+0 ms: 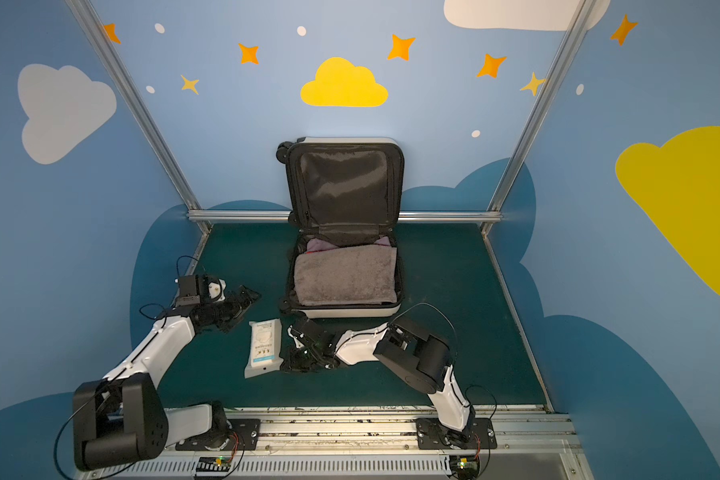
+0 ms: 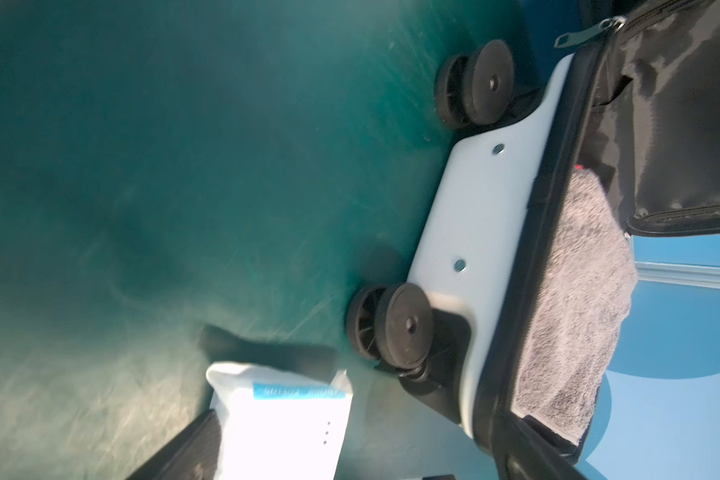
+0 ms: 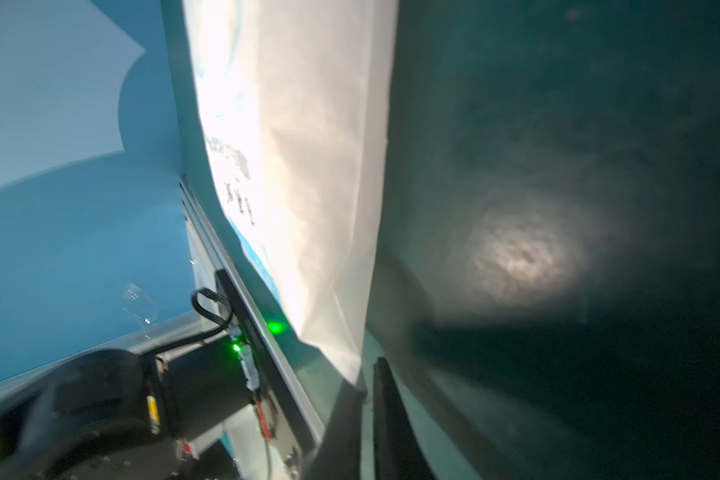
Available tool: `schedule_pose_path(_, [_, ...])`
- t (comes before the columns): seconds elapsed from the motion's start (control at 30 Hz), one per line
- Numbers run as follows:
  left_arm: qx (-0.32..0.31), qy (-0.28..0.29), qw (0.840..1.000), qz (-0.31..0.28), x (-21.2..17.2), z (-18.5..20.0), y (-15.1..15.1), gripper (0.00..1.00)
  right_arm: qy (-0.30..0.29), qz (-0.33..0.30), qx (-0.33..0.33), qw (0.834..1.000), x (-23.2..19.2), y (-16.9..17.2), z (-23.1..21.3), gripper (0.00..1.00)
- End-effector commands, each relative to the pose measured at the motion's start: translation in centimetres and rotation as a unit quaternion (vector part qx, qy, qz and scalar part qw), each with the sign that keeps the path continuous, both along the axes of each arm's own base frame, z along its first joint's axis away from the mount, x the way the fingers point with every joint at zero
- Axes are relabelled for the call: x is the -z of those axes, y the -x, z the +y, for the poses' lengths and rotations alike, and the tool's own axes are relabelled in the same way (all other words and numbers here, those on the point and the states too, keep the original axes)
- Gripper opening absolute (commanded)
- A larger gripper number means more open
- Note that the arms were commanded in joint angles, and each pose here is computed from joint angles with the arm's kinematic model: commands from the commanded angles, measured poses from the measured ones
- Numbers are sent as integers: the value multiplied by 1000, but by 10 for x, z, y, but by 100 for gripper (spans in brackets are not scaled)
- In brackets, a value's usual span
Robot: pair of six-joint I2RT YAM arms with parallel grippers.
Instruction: Pack the luggage
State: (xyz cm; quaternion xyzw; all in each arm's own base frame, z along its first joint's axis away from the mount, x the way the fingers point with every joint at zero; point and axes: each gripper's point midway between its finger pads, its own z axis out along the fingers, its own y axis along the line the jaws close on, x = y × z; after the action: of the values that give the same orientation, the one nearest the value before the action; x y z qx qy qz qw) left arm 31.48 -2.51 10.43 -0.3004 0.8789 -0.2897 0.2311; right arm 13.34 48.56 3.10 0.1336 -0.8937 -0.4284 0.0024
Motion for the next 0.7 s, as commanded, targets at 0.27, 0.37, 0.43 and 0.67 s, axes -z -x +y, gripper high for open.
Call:
schedule_pose_path(0.27, [-35,4,999,16,25,8,18,99,-1,1,-2,1000,2,-2,-3,0])
schedule_pose_path(0.37, [-35,6,999,21,32,8,19,96,-1,2,0,1000,2,-2,-5,0])
schedule_pose_path(0.43, [-35,6,999,24,37,9,17,94,0,3,-1,1000,3,-1,-6,0])
schedule_pose_path(0.67, [-18,20,999,33,51,5,10,80,2,4,-2,1000,4,-1,-8,0])
